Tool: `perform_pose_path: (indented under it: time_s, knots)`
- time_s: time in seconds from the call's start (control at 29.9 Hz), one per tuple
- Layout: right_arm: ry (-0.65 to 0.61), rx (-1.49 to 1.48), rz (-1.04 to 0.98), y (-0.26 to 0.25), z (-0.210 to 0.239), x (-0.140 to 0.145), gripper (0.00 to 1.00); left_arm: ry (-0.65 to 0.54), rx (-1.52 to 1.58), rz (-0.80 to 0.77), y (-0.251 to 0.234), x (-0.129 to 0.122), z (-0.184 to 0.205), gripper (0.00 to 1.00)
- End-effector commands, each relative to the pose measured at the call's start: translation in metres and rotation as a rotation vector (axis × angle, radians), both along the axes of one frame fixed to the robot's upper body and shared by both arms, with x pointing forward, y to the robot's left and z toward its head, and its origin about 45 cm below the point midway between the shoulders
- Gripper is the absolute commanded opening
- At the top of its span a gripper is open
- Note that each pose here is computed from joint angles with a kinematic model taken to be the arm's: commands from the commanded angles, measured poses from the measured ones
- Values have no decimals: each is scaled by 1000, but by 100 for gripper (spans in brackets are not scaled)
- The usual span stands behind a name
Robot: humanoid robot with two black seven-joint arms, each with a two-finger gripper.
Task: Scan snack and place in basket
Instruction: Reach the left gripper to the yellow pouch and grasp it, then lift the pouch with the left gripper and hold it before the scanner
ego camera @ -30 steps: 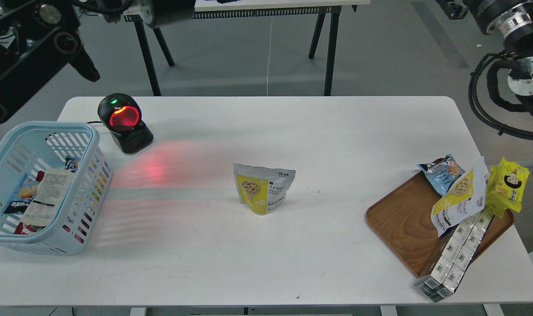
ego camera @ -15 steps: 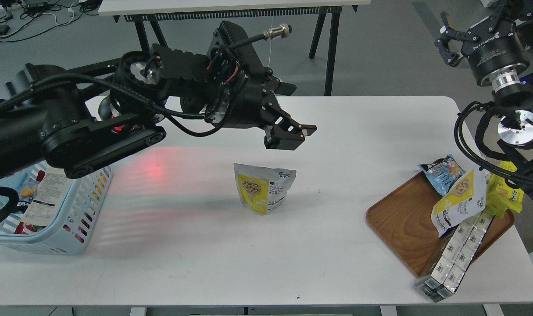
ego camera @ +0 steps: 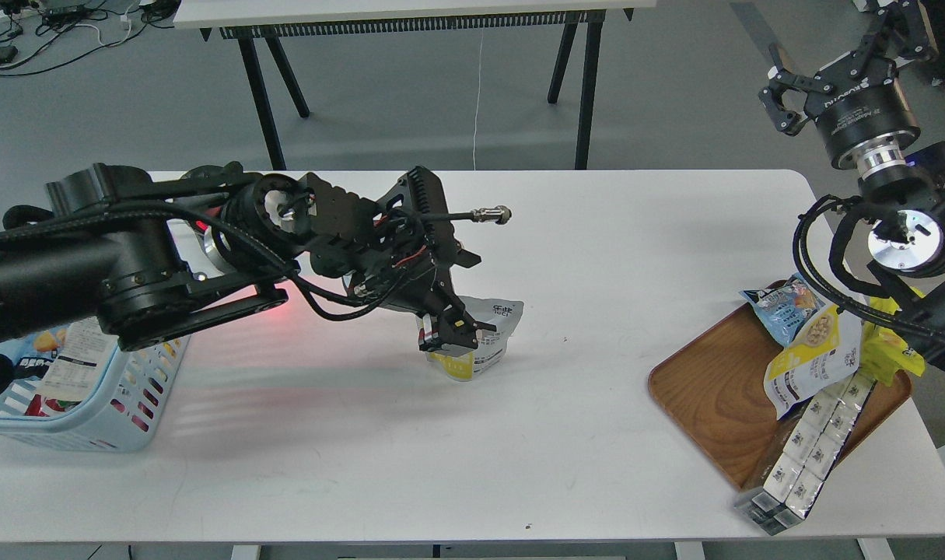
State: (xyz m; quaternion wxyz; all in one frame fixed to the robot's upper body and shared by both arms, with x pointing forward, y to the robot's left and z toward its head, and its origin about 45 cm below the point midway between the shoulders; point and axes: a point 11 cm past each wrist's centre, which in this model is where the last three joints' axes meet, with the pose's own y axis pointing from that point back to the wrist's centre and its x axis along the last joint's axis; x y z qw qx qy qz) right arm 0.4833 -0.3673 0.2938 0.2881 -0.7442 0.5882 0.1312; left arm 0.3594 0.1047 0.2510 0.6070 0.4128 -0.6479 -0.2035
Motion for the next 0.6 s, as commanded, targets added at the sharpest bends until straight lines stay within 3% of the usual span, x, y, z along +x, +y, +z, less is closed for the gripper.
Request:
perform_pose_path:
  time_s: [0.0, 0.13, 0.3, 0.43, 0.57]
  knots:
    - [1, 2, 1, 1, -1, 0, 99, 4, 18, 12, 4, 3, -5, 83]
    - [0, 3, 2, 1, -1, 0, 99, 7, 20, 14, 4, 3, -7, 66]
    - [-3, 2, 1, 1, 0, 0, 99, 24, 29, 17, 6, 0, -14, 61]
    - [0, 2, 3, 2, -1, 0, 99, 28, 35, 38, 11, 4, -18, 42]
    - [-1, 4, 3, 2, 0, 0, 99, 26, 42, 60, 17, 10, -19, 29]
